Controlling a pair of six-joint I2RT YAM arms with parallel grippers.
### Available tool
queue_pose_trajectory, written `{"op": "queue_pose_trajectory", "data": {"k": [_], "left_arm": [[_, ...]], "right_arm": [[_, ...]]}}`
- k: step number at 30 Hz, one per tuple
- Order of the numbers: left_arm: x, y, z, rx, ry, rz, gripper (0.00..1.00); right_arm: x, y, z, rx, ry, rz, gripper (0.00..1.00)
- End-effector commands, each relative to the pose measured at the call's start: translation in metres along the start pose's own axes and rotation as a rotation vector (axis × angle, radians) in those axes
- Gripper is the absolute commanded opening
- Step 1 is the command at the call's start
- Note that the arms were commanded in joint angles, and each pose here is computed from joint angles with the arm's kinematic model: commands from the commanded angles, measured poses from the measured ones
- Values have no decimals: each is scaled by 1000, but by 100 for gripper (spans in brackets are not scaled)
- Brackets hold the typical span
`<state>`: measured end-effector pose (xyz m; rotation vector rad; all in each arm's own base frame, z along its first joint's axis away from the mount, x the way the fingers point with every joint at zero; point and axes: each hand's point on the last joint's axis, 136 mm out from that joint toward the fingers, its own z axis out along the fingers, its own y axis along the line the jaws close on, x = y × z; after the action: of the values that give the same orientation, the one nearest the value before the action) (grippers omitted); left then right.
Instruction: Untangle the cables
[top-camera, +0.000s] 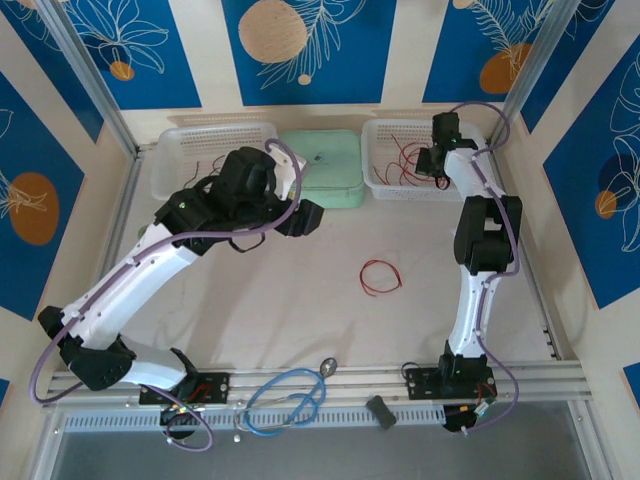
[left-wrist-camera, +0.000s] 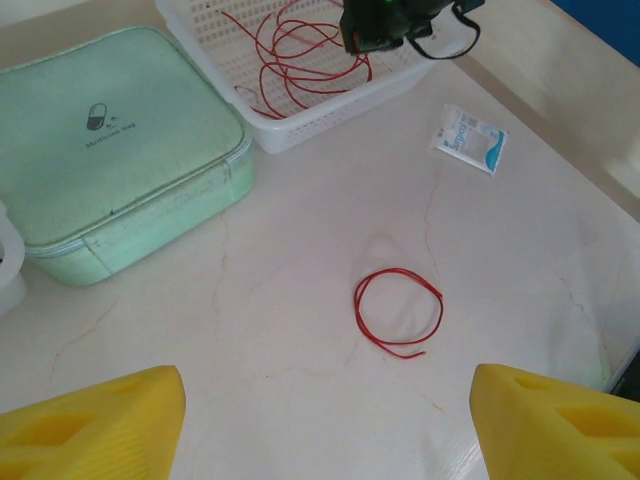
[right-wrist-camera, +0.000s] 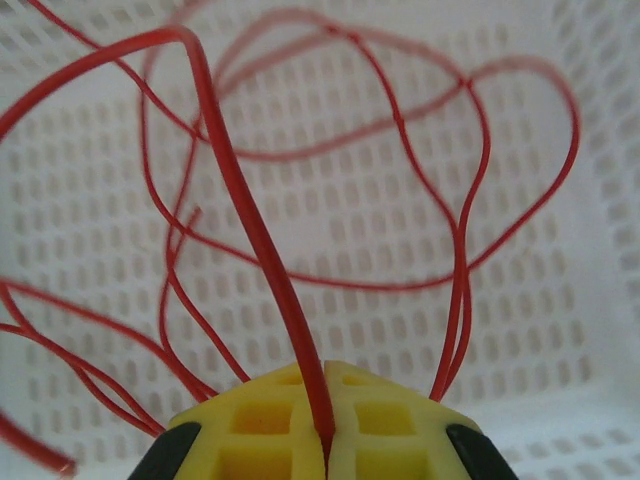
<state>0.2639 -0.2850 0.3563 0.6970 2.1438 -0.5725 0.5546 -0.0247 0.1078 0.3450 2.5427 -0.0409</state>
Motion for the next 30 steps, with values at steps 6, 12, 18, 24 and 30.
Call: {"op": "queue_pose_trajectory", "data": {"k": [6,12,18,24,30], "left_arm": [[11,-11,10,-24,32,4,75],[22,-19,23,-26,79,18,75],[55,-34,59,-5,214,28,76],[101,-44,113,-16,370,-2,73],[102,-34,117,-65,344,-34,75]], "right_arm": [[-7,-1,-23,-85,18,128,23],[-19,-4,-51,-118,-20,148,42],[-23,-5,-121,-147,-140,144,47],[54,-16,-175,-111,-60,226,47],[179,5,-184,-170,204,248,49]]}}
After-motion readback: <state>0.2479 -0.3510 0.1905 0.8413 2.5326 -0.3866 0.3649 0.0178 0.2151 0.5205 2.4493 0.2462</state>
